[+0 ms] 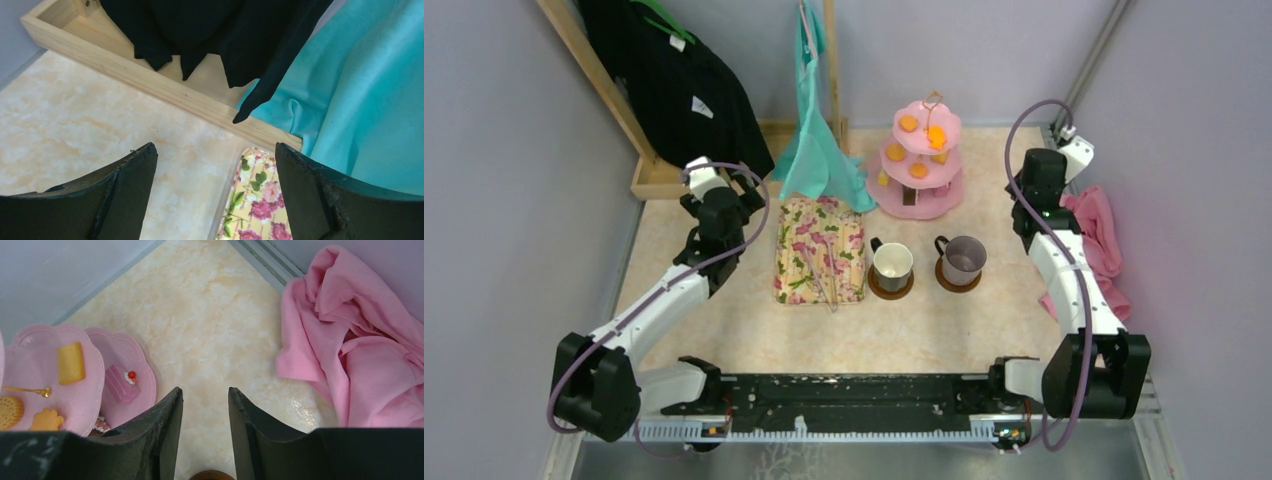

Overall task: Serve the afternoon tea
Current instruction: Reset both arms

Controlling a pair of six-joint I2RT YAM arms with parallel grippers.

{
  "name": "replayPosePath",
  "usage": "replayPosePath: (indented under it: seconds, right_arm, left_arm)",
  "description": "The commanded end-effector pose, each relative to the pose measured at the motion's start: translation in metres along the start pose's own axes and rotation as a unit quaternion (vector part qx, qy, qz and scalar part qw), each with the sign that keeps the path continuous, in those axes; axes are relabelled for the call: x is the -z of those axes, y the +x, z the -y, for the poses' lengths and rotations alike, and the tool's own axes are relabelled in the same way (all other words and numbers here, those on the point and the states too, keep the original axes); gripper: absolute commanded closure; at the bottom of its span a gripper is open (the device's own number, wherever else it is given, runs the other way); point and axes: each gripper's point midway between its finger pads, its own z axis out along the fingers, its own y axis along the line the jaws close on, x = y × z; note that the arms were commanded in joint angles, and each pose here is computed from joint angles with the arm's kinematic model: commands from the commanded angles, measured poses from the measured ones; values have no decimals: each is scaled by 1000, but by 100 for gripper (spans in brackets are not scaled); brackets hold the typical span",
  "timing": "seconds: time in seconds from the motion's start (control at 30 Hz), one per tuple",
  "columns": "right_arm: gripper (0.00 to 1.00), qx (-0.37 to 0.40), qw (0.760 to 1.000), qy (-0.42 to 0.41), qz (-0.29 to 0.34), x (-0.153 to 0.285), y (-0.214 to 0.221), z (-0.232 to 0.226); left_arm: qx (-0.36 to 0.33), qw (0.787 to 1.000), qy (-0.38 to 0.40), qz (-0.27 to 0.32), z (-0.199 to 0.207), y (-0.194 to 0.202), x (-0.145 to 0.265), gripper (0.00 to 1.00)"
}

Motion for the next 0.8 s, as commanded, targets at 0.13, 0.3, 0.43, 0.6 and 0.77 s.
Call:
replayPosePath:
  seconds: [0.13,0.3,0.43,0.6,0.77]
  right_arm:
    - [59,-3,1000,6,22,-3,-3,-1]
    - [57,-2,1000,15,22,-5,-1,3]
    - [56,-13,999,36,23,-5,3,11]
    - [54,-40,997,54,31,-2,7,20]
    - [49,-43,996,70,43,2,8,26]
  left_arm:
    - [82,996,41,15,1,5,-13,8]
    - [73,997,35,7,-3,11,-23,7]
    - [87,996,23,13,-12,11,-26,7]
    - [97,995,27,23,-17,15,-27,7]
    - [100,995,24,18,-21,23,-28,7]
